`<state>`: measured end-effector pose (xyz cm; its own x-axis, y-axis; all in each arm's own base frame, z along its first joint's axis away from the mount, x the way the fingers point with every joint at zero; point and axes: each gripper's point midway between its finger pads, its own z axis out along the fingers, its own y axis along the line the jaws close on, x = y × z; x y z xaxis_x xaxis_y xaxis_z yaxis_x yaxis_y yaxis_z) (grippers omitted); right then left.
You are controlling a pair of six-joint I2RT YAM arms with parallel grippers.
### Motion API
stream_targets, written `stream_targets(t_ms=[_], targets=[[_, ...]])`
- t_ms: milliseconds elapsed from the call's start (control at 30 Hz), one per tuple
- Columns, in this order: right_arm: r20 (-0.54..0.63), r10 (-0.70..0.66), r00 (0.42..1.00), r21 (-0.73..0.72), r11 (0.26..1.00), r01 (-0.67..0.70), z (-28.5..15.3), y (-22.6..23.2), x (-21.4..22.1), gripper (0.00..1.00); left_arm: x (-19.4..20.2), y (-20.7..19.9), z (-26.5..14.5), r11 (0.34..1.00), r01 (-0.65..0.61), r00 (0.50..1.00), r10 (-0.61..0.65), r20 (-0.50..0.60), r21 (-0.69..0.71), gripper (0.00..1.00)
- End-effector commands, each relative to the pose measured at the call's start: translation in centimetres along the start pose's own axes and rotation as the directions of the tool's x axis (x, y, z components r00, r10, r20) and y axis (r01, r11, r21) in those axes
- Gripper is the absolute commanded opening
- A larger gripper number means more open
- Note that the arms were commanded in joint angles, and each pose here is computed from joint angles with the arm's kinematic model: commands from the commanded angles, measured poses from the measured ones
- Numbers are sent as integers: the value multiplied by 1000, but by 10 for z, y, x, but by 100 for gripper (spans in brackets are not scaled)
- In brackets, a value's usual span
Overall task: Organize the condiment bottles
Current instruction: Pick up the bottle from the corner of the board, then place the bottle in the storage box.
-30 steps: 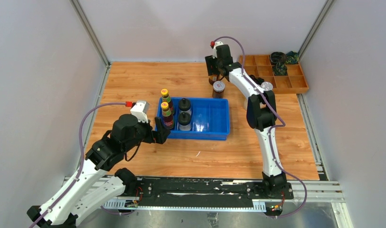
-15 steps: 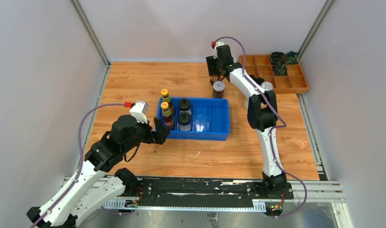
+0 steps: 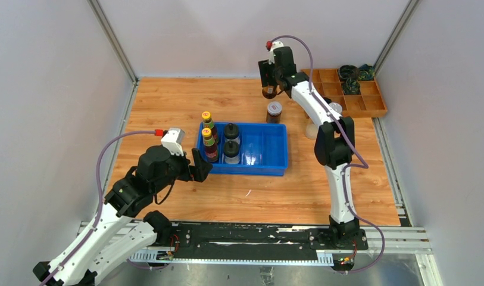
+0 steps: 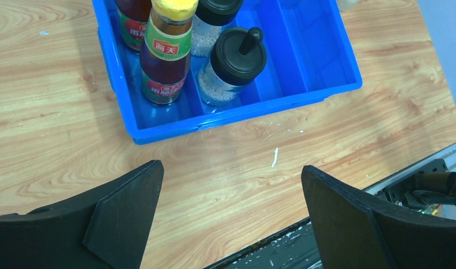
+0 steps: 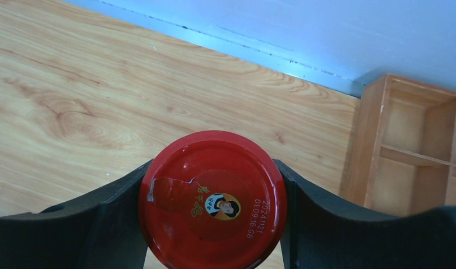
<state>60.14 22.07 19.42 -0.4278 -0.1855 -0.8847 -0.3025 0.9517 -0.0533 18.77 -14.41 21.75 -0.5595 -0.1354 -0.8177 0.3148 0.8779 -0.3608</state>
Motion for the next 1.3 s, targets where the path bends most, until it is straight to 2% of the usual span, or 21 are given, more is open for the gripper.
stream_targets(t_ms=[0,267,467,800,1000,1267], targets=[[209,-31,978,13,999,29,-62,7,-92,59,11,-1,1,1000,5,1000,-4,-30,11,100],[256,-138,957,21,990,137,-123,31,-115,59,9,0,1,1000,11,1000,-11,-22,7,100],[254,-164,953,-20,984,175,-175,51,-111,59,7,-1,-2,1000,14,1000,-14,-13,12,100],[171,-159,972,-121,976,181,-232,69,-60,59,1,-2,-5,1000,2,1000,-2,-8,5,100],[124,-160,979,-232,955,185,-261,83,-28,59,0,-2,-6,1000,5,1000,-5,-8,3,100],[91,-162,983,-356,916,184,-283,107,22,59,1,0,-4,1000,8,1000,-8,-12,-5,100]])
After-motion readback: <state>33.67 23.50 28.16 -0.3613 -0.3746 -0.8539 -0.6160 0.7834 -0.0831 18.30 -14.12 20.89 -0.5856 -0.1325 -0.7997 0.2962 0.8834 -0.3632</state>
